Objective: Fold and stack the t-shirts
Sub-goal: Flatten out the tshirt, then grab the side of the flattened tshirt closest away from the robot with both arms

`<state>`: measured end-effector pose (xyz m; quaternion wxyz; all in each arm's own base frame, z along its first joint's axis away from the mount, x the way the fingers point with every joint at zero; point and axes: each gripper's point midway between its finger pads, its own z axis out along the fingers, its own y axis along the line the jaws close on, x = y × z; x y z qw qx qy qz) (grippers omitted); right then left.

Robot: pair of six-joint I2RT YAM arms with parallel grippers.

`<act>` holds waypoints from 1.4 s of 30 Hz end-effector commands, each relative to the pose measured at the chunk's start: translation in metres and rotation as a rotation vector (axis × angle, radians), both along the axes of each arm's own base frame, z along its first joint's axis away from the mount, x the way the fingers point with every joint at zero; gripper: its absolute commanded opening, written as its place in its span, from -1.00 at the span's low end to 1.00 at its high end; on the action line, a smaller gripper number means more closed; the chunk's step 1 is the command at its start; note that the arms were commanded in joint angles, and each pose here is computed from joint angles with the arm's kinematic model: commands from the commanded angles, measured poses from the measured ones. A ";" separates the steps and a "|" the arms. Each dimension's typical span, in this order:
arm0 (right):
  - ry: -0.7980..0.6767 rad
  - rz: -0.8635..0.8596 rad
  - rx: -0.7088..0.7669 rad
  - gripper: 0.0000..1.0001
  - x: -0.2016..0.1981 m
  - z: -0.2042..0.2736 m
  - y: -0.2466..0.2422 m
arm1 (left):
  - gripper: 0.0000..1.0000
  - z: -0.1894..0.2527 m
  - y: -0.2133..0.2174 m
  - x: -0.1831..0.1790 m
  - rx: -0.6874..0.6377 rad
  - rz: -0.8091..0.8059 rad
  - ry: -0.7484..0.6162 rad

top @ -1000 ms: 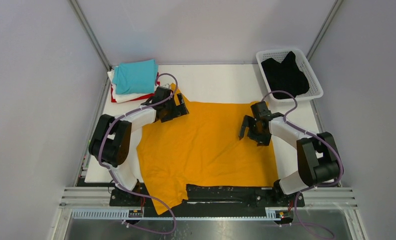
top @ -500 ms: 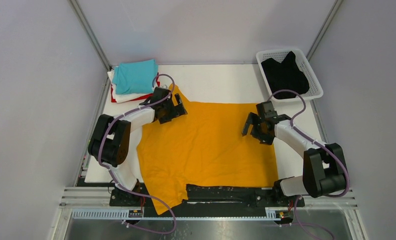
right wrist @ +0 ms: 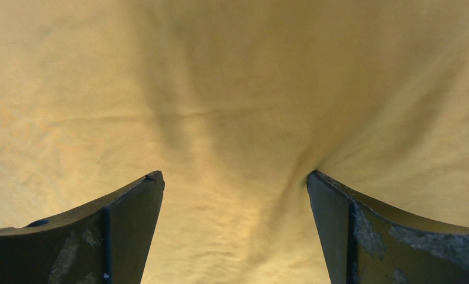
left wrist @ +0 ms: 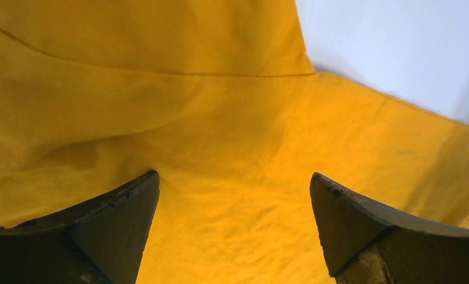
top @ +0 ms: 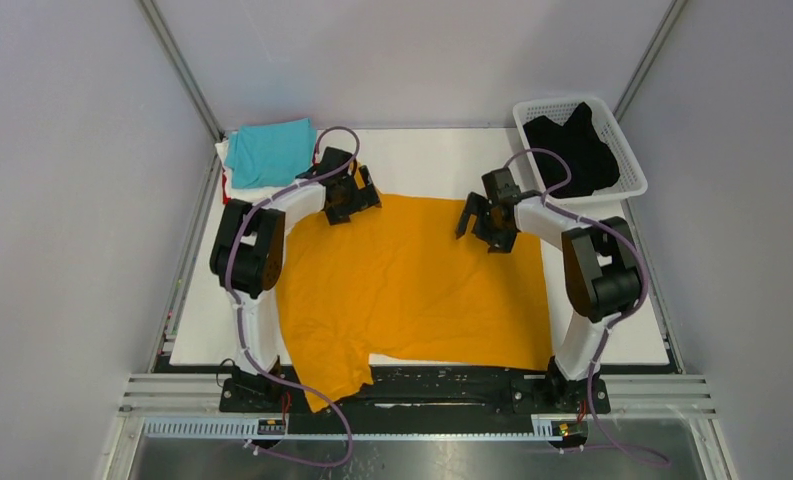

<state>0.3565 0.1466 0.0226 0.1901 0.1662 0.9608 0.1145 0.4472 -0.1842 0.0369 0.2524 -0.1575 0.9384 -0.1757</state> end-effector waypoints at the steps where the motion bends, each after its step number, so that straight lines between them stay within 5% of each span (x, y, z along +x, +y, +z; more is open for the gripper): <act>1: 0.037 -0.027 0.022 0.99 0.023 -0.006 0.005 | 0.98 -0.019 0.009 0.019 0.025 0.025 0.057; 10: 0.012 -0.033 -0.007 0.99 0.074 0.002 -0.007 | 0.98 -0.003 0.010 0.080 0.012 0.020 -0.008; 17: -0.134 0.018 -0.019 0.99 0.077 0.070 -0.012 | 0.98 0.119 0.006 0.086 0.024 -0.075 -0.245; 23: -0.272 -0.015 -0.033 0.99 0.020 0.114 -0.036 | 0.98 0.189 0.010 -0.001 0.044 -0.137 -0.442; 30: -0.454 -0.040 -0.004 0.99 -0.034 0.122 -0.054 | 0.98 0.179 0.010 -0.112 -0.084 -0.156 -0.442; 42: -0.456 -0.027 -0.014 0.99 -0.053 0.118 -0.059 | 0.91 0.034 0.071 -0.300 0.167 -0.015 0.095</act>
